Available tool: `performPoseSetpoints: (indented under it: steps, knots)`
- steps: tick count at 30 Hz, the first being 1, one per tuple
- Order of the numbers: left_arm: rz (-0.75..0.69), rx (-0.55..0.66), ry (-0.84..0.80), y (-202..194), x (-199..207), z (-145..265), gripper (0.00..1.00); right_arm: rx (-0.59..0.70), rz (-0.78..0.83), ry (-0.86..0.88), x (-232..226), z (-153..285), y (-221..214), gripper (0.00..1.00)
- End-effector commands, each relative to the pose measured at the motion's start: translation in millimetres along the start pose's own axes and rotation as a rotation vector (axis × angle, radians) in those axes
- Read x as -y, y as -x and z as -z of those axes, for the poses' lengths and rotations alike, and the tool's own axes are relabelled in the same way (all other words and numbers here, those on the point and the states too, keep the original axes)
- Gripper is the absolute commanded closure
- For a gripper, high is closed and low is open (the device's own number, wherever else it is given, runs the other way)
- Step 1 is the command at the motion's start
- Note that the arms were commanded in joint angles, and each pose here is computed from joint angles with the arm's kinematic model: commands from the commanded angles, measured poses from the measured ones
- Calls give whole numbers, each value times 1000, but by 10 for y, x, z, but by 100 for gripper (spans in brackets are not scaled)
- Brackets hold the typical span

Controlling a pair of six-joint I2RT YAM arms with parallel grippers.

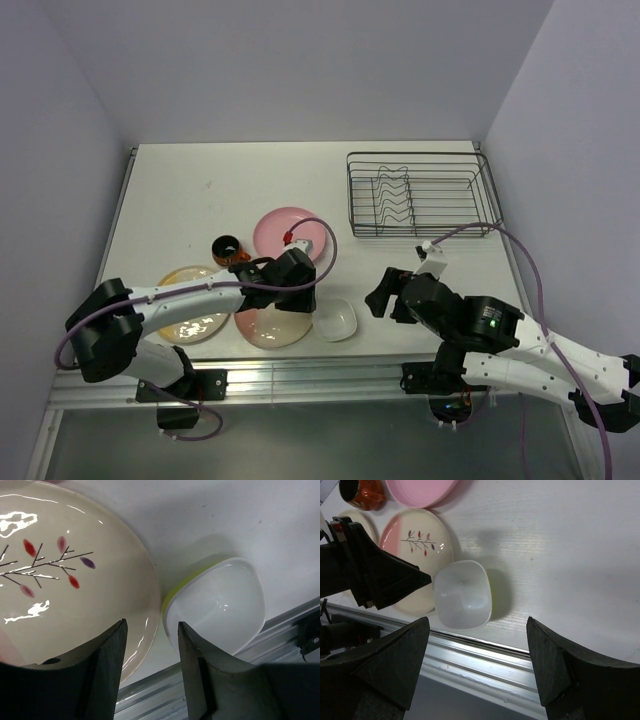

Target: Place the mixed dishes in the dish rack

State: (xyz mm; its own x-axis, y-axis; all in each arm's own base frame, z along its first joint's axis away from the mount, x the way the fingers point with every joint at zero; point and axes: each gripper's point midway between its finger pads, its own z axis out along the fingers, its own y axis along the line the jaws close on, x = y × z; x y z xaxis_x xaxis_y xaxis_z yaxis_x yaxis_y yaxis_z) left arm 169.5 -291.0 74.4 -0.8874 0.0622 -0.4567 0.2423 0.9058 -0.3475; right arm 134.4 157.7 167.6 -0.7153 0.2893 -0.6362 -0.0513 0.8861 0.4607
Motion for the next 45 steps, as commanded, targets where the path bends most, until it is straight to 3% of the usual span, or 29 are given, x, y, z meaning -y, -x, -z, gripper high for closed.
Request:
performPoseSetpoints:
  steps: [1,5,23,26,30,37,45]
  knots:
    - [5,51,-49,177,233,-29,50,17,-6,-52,145,16,15,14]
    - [-8,31,-53,148,270,-114,52,8,-3,-38,140,4,-21,14]
    - [-31,-41,-41,-34,248,-295,77,4,17,-22,72,9,4,14]
    - [-37,-47,-44,-30,268,-304,83,2,15,-20,74,12,-3,14]
    - [-45,-52,-58,-19,315,-316,100,6,10,-23,85,10,-3,14]
    - [-57,-46,-160,60,562,-271,100,22,-1,-17,67,35,46,14]
    - [-100,25,-326,551,1103,71,100,65,-21,1,26,133,189,14]
